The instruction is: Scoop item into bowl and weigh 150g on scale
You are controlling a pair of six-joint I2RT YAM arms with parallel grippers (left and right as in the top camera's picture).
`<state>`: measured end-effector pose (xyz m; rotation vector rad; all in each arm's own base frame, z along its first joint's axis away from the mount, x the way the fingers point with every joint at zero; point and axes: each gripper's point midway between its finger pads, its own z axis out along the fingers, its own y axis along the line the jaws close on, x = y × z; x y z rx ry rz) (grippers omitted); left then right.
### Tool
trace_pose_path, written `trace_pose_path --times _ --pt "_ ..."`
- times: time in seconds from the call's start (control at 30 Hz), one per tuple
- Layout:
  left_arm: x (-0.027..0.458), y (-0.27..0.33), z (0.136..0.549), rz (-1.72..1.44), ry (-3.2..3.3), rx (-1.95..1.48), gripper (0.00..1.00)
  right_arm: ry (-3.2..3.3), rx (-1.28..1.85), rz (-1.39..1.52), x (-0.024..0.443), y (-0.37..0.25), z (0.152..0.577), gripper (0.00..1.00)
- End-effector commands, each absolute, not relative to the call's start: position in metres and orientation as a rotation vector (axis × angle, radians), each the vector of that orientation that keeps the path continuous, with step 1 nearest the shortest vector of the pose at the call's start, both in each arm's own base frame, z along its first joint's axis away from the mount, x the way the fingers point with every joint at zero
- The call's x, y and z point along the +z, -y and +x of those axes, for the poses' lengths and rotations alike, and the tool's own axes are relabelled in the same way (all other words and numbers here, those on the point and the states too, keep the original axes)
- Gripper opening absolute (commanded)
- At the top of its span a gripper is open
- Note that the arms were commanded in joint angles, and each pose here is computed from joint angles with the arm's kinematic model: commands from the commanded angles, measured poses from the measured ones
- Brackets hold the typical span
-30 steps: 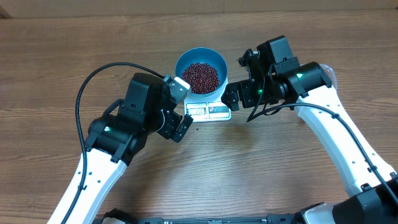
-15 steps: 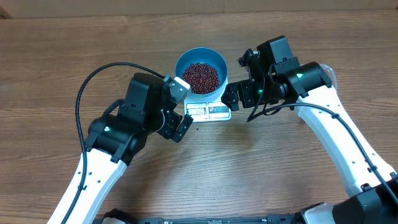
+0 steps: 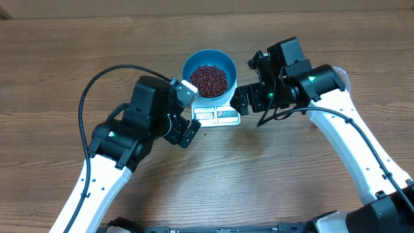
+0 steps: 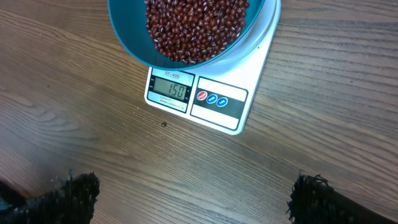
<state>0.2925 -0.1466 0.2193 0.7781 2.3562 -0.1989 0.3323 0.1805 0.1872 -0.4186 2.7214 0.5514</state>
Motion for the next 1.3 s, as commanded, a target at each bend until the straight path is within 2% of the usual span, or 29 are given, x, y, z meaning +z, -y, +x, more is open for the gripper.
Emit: trace_pose_path --times 0.0,0.77,1.0,1.27 --pt "0.232 0.149 0.294 0.787 -2.315 -0.214 1.0 -2.662 0.563 -0.432 0.206 -0.182 0.335 1.0" --pt "0.232 0.149 0.294 0.787 -2.315 -0.214 1.0 -2.638 0.565 -0.434 0.209 -0.184 0.339 1.0" --pt "0.232 0.149 0.294 0.787 -2.315 -0.215 1.0 -2.383 0.542 -0.464 0.251 -0.198 0.361 1.0" --pt "0.232 0.149 0.294 0.787 -2.314 -0.214 1.0 -2.108 0.538 -0.473 0.284 -0.195 0.354 1.0"
